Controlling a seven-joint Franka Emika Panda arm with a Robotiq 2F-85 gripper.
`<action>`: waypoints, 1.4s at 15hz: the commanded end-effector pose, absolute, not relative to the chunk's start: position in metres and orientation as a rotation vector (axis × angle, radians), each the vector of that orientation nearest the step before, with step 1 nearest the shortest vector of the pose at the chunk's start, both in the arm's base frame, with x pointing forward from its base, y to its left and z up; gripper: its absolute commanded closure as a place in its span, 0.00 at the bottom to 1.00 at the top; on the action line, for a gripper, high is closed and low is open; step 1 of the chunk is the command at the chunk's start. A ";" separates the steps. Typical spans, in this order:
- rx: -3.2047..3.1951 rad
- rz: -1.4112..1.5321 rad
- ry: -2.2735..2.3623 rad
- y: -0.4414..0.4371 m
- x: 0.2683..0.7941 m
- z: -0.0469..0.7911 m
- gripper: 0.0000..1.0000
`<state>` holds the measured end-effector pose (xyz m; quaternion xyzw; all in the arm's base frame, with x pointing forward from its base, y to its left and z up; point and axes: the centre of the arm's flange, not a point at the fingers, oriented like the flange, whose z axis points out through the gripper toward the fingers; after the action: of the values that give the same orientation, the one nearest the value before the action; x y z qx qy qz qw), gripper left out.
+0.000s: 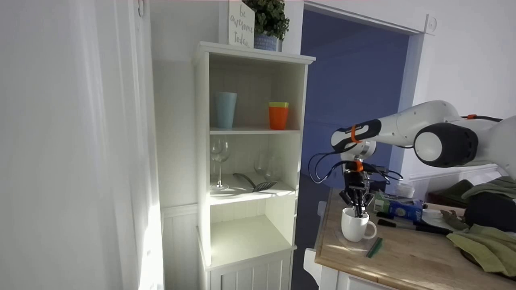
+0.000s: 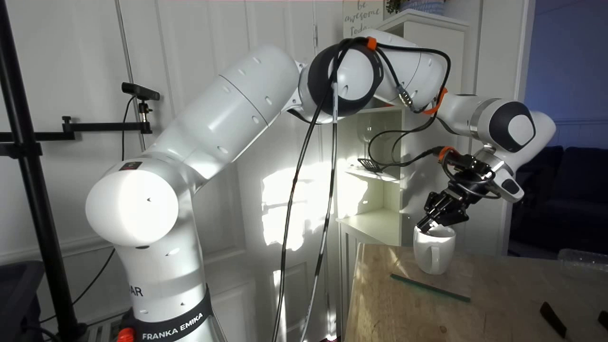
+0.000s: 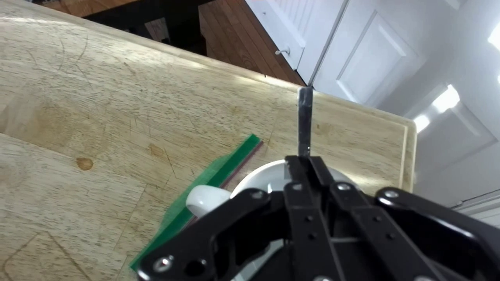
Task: Put the spoon in the white cup
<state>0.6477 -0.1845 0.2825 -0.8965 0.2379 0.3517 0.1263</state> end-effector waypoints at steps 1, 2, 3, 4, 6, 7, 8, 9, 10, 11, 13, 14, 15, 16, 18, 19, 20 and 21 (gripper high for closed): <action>-2.644 1.032 0.702 -0.185 0.651 0.282 0.91; -2.646 1.034 0.701 -0.185 0.651 0.282 0.84; -2.648 1.036 0.701 -0.185 0.650 0.282 0.73; -2.651 1.037 0.700 -0.185 0.650 0.283 0.60; -2.654 1.033 0.696 -0.185 0.649 0.285 0.47; -2.657 1.029 0.692 -0.185 0.649 0.287 0.41; -2.657 1.027 0.685 -0.184 0.648 0.289 0.40; -2.663 1.010 0.673 -0.184 0.647 0.293 0.40; -2.669 0.990 0.657 -0.183 0.646 0.298 0.40; -2.675 0.964 0.641 -0.182 0.646 0.303 0.40; -2.703 0.882 0.587 -0.181 0.645 0.319 0.44; -2.720 0.829 0.551 -0.181 0.645 0.328 0.40; -2.753 0.766 0.499 -0.182 0.645 0.339 0.22; -2.782 0.699 0.454 -0.183 0.646 0.348 0.15; -2.855 0.579 0.375 -0.187 0.644 0.374 0.03; -2.884 0.511 0.333 -0.189 0.643 0.386 0.00; -2.913 0.445 0.285 -0.190 0.638 0.400 0.00; -2.937 0.378 0.235 -0.192 0.633 0.413 0.00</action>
<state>0.6695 -0.1958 0.3828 -0.9707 0.1236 0.1810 0.0983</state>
